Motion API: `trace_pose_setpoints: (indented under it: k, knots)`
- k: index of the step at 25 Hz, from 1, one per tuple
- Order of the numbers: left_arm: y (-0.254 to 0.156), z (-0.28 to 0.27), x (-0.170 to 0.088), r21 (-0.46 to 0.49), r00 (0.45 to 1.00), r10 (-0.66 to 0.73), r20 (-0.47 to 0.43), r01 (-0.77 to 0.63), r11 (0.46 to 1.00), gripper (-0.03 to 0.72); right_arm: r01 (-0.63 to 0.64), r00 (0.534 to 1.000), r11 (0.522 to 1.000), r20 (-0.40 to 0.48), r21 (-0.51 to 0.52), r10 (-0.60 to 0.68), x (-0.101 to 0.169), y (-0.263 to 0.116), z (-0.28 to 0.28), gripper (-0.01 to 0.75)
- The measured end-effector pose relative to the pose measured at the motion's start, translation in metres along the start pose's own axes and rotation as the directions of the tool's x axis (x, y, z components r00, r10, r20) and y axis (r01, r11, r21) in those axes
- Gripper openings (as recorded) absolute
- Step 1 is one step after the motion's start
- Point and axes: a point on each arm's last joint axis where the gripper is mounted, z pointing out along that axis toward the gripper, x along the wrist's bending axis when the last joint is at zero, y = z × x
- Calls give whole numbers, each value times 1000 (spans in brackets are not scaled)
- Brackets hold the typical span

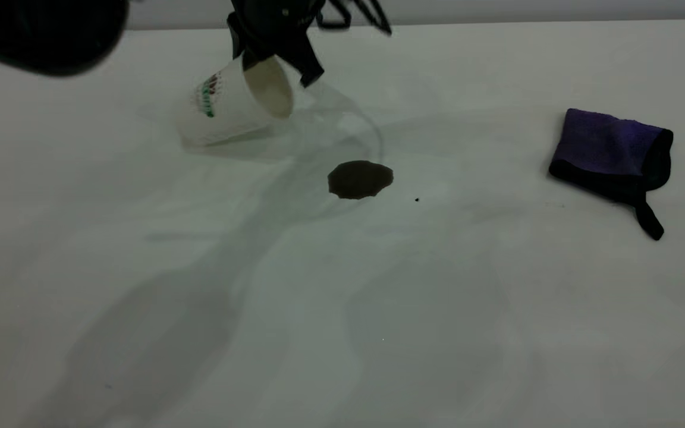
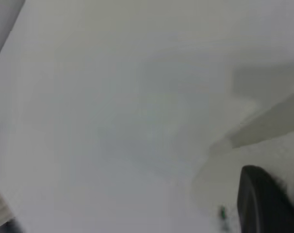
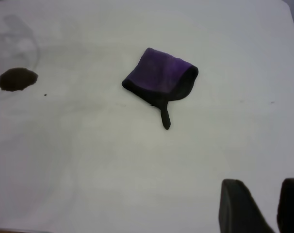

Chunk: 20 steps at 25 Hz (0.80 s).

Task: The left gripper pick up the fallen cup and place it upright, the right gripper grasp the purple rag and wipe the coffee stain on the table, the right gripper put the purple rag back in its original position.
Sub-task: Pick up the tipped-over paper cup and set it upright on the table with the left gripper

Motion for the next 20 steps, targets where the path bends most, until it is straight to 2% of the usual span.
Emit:
trace_pose_setpoints:
  k: [4,7,9,14,17,20]
  knots:
    - [3,-49,30,-83,991,-75,113,84,993,22,0,1000,1000,0,0,0,0,0,0,238]
    - [-3,-83,69,-149,970,-103,221,138,979,22,0,1000,1000,0,0,0,0,0,0,238]
    - [-9,-89,92,-169,948,-108,298,163,972,22,0,1000,1000,0,0,0,0,0,0,238]
    - [-24,-68,128,-162,864,-129,487,234,958,22,0,1000,1000,0,0,0,0,0,0,238]
    - [-31,-59,143,-146,843,-156,515,266,953,22,0,1000,1000,0,0,0,0,0,0,238]
    - [-35,-61,146,-140,839,-159,520,267,953,22,0,1000,1000,0,0,0,0,0,0,238]
